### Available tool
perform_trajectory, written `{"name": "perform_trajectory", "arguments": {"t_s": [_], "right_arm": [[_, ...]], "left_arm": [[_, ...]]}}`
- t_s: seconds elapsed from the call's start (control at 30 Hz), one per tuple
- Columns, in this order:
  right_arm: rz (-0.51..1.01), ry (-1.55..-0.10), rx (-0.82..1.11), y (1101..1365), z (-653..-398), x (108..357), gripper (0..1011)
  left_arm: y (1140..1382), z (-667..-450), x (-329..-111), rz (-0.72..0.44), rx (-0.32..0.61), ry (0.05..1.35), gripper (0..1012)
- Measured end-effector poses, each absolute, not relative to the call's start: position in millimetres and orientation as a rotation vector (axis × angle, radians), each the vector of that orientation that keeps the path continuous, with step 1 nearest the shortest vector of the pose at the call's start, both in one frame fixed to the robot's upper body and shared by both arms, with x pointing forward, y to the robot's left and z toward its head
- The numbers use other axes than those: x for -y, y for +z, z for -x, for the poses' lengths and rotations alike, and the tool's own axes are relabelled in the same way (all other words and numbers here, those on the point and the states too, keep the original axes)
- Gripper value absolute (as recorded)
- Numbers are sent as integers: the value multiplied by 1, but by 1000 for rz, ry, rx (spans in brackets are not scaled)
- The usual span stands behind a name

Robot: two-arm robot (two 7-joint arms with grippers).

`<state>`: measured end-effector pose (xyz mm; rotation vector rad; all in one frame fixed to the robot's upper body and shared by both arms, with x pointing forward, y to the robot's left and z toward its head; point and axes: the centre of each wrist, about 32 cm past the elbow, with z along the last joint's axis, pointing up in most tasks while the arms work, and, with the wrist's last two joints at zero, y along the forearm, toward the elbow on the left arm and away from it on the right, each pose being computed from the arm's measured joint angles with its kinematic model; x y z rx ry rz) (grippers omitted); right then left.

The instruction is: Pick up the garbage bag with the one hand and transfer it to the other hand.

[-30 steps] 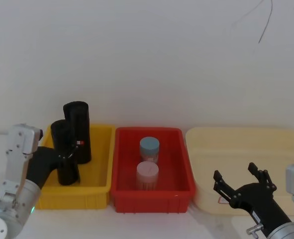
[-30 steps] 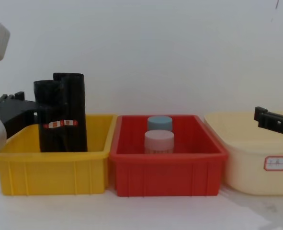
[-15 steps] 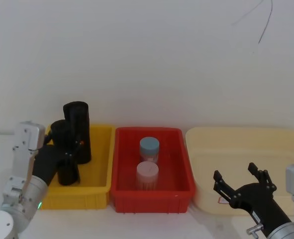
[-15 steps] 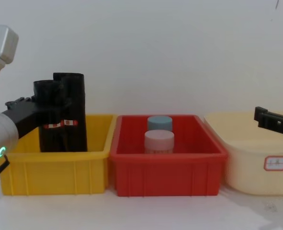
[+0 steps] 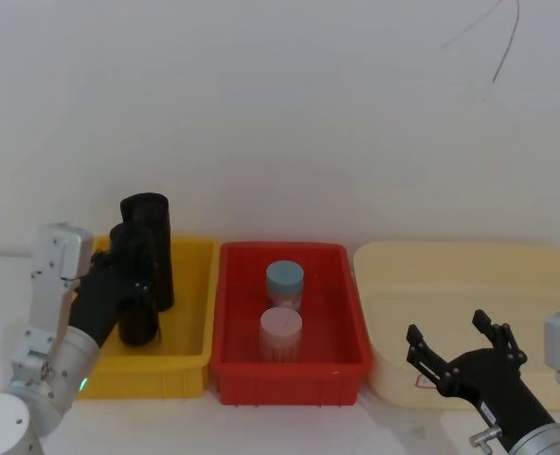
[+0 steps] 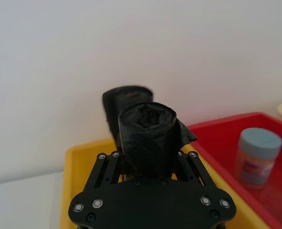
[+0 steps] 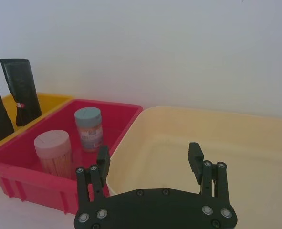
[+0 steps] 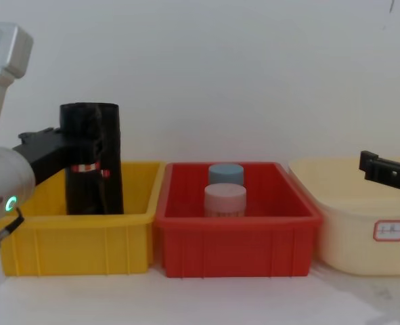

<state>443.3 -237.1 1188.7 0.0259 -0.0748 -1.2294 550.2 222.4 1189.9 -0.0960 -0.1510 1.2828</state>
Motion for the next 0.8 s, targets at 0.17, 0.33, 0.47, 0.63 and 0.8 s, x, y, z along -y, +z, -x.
{"name": "perform_trajectory", "arguments": {"t_s": [0.17,0.33,0.47,0.63,0.8], "right_arm": [[-26,-1229,75,1189,-443,237,1001],[-26,-1229,75,1189,-443,237,1001],[-26,-1229,75,1189,-443,237,1001],[-26,-1229,75,1189,-443,237,1001],[-26,-1229,75,1189,-443,237,1001]], "left_arm": [[1200,-550,-216,112,179,1240,425],[1211,-550,-208,128,212,1189,402],[1224,-550,-196,153,248,1127,387],[1236,-551,-183,181,279,1062,383],[1248,-553,-167,214,309,980,383]]}}
